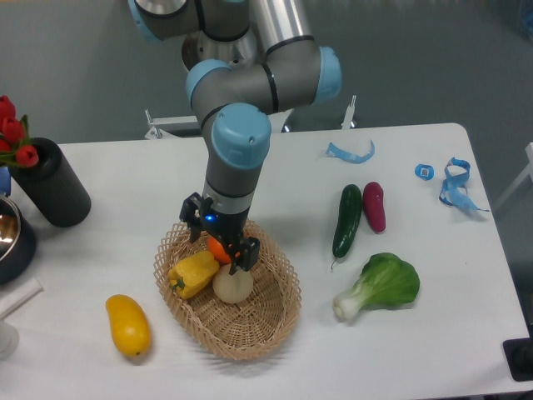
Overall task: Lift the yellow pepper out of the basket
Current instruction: 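Lower the gripper over the yellow bell pepper in the basket, then close the gripper on the yellow bell pepper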
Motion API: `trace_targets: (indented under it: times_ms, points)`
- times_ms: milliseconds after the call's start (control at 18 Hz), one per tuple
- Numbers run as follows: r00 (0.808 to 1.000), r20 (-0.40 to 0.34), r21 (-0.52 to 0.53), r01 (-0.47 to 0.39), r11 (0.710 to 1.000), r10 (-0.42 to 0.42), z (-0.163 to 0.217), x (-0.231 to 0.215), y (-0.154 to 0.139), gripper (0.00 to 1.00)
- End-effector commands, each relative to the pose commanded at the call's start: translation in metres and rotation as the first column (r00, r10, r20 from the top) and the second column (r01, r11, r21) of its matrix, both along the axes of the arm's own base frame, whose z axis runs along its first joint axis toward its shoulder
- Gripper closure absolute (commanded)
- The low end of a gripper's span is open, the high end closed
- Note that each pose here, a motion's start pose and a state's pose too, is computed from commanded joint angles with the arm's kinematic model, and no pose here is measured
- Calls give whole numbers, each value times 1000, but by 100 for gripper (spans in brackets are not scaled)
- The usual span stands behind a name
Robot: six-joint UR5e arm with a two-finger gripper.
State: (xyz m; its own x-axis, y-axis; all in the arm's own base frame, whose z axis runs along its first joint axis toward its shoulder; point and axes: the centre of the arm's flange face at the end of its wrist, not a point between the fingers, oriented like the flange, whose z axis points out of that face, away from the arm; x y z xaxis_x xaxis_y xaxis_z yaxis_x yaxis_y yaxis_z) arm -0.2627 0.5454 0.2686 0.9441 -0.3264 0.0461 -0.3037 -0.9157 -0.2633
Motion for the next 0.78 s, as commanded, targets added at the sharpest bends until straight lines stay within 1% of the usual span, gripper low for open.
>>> trace_targets:
  times_ms: [111, 278, 556, 778]
  points:
    - [1000, 2, -3, 0, 1000, 0, -12, 1, 0, 0]
    - [999, 29, 3, -13, 1000, 12, -18, 2, 2, 0]
    - [999, 43, -13, -14, 1000, 14, -35, 3, 5, 0]
    - [999, 46, -16, -6, 1000, 7, -38, 6, 7, 0]
